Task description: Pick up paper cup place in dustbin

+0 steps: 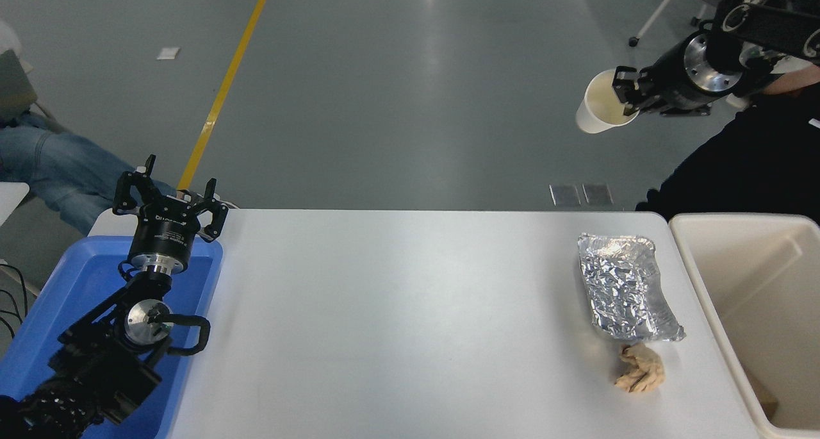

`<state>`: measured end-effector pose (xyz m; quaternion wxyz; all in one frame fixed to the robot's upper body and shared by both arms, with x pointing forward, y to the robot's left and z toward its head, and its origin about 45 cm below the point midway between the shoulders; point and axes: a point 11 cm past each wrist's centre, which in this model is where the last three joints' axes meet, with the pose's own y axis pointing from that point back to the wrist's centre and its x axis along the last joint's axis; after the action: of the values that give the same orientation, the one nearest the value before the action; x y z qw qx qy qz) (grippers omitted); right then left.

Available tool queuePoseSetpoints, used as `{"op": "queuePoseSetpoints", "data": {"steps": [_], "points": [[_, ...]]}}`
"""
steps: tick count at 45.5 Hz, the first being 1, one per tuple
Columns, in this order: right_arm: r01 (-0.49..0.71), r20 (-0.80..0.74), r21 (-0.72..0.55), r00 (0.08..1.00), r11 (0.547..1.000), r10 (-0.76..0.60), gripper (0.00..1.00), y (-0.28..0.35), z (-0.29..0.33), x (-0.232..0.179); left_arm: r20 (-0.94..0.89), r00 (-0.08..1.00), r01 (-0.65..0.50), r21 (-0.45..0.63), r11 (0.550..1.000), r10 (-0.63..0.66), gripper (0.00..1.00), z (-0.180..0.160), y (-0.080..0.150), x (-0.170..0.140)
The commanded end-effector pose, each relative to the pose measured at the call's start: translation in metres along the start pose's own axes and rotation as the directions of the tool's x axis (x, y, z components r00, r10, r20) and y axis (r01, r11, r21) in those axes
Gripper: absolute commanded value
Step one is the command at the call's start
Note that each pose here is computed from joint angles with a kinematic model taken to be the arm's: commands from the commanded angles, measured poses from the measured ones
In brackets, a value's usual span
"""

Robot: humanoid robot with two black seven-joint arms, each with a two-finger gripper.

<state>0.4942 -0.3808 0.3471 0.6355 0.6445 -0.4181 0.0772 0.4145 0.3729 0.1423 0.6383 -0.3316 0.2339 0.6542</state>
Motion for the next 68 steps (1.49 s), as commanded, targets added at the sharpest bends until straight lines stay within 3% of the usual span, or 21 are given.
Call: {"op": "queuePoseSetpoints", "data": {"steps": [1, 18, 38, 45, 47, 56, 58, 60, 61, 68], "points": [[-0.18, 0.197, -0.169, 0.957, 0.969, 0.212, 0.0, -0.034, 0.105, 0.011, -0.001, 1.0, 0.0, 0.001, 1.0, 0.0, 0.99, -0.001, 0.0, 0.0], [-0.275, 0.294, -0.448, 0.853, 0.851, 0.431, 0.0, -0.071, 0.242, -0.06, 0.0, 1.0, 0.0, 0.0, 1.0, 0.0, 0.99, 0.0, 0.0, 0.0], [-0.097, 0.325, -0.617, 0.873, 0.781, 0.365, 0.0, -0.079, 0.349, -0.194, 0.0, 1.0, 0.0, 0.0, 1.0, 0.0, 0.99, 0.0, 0.0, 0.0], [-0.075, 0.337, -0.626, 0.872, 0.776, 0.356, 0.0, -0.08, 0.355, -0.211, 0.0, 1.0, 0.0, 0.0, 1.0, 0.0, 0.99, 0.0, 0.0, 0.0], [-0.073, 0.338, -0.623, 0.873, 0.779, 0.352, 0.1, -0.081, 0.353, -0.212, 0.0, 1.0, 0.0, 0.0, 1.0, 0.0, 0.99, 0.0, 0.0, 0.0], [-0.078, 0.342, -0.609, 0.872, 0.789, 0.35, 0.33, -0.087, 0.343, -0.212, 0.0, 1.0, 0.0, 0.0, 1.0, 0.0, 0.99, 0.0, 0.0, 0.0], [-0.082, 0.344, -0.603, 0.871, 0.793, 0.352, 0.57, -0.088, 0.339, -0.209, 0.0, 1.0, 0.0, 0.0, 1.0, 0.0, 0.99, 0.0, 0.0, 0.0], [-0.095, 0.341, -0.595, 0.87, 0.798, 0.357, 0.95, -0.089, 0.334, -0.201, 0.0, 1.0, 0.0, 0.0, 1.0, 0.0, 0.99, 0.0, 0.0, 0.0], [-0.101, 0.342, -0.591, 0.867, 0.8, 0.362, 1.0, -0.089, 0.33, -0.196, 0.0, 1.0, 0.0, -0.001, 1.0, 0.0, 0.99, 0.0, 0.0, 0.0], [-0.095, 0.369, -0.548, 0.865, 0.831, 0.342, 1.0, -0.097, 0.308, -0.186, 0.0, 1.0, 0.0, 0.0, 1.0, 0.0, 0.99, 0.0, 0.0, 0.0]]}}
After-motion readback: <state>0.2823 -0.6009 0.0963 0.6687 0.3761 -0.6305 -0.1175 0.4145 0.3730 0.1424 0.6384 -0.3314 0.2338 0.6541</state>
